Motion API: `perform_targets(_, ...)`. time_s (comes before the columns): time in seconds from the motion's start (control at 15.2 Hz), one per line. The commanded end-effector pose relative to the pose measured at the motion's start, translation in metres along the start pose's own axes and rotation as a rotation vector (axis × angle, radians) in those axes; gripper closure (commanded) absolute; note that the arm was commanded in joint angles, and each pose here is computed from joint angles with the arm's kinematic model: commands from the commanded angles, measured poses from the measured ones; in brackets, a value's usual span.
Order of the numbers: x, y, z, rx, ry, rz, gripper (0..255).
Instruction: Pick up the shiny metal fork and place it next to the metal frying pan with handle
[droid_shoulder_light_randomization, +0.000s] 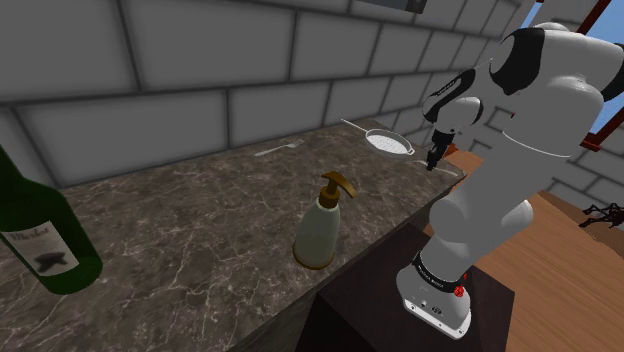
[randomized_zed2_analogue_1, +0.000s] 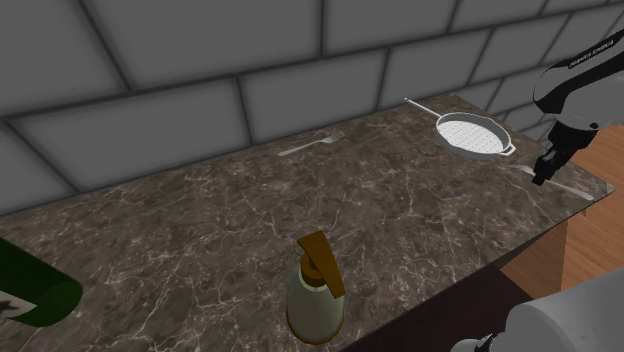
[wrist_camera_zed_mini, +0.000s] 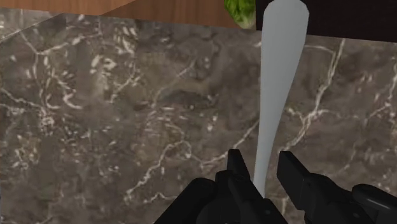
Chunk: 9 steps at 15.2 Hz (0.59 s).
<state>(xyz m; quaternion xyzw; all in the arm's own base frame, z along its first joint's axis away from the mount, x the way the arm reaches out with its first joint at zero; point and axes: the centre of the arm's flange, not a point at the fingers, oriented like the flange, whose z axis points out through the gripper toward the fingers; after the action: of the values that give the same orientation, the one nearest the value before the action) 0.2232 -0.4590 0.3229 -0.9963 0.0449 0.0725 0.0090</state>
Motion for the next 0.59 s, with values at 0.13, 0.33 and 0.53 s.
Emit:
perform_targets(0.13, 0.0007, -0.0005, 0.0003, 0.0, 0.0, -0.001, 255)
perform_targets(0.33, 0.0008, -0.0004, 0.0003, 0.0, 0.0, -0.001, 0)
perform_targets(0.53, 0.0007, -0.0004, 0.0003, 0.0, 0.0, -0.001, 0)
